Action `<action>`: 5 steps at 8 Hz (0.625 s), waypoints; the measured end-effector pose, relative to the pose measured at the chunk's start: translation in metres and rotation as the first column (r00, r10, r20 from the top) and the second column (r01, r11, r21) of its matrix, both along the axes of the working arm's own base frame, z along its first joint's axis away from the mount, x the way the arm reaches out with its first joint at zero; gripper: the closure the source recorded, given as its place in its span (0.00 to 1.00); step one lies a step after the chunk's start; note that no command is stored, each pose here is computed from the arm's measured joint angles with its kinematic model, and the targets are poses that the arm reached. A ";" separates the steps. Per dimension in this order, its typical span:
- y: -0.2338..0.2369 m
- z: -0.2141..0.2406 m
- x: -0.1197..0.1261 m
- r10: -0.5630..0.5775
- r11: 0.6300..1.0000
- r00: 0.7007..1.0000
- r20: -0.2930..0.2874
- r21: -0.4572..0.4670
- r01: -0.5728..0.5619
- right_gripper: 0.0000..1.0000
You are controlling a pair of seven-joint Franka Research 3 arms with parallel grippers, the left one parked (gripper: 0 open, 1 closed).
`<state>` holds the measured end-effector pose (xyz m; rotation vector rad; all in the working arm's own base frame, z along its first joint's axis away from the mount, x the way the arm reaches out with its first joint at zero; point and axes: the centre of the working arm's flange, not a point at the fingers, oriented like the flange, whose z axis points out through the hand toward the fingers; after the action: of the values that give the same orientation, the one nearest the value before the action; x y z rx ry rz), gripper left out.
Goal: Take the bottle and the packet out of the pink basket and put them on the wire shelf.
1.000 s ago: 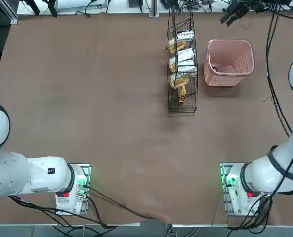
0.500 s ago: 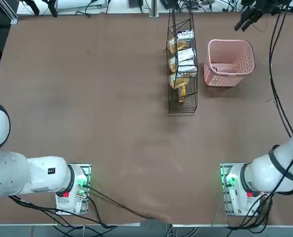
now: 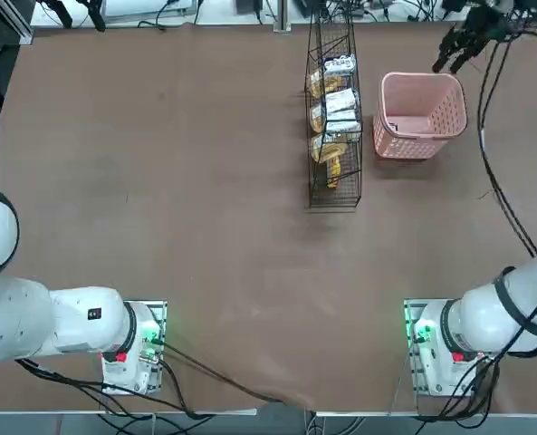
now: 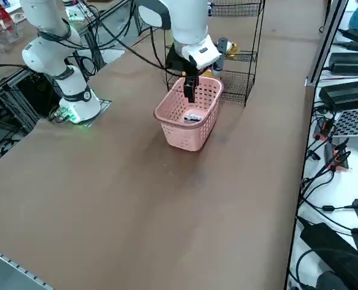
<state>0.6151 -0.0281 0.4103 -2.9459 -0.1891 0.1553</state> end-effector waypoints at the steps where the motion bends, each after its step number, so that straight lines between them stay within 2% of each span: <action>1: 0.022 -0.003 -0.009 -0.030 0.999 1.000 0.003 -0.037 0.030 0.19; 5: 0.055 -0.033 -0.027 -0.129 0.988 0.989 0.073 -0.081 0.135 0.12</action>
<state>0.5880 0.0273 0.3776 -3.0387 0.0040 0.0465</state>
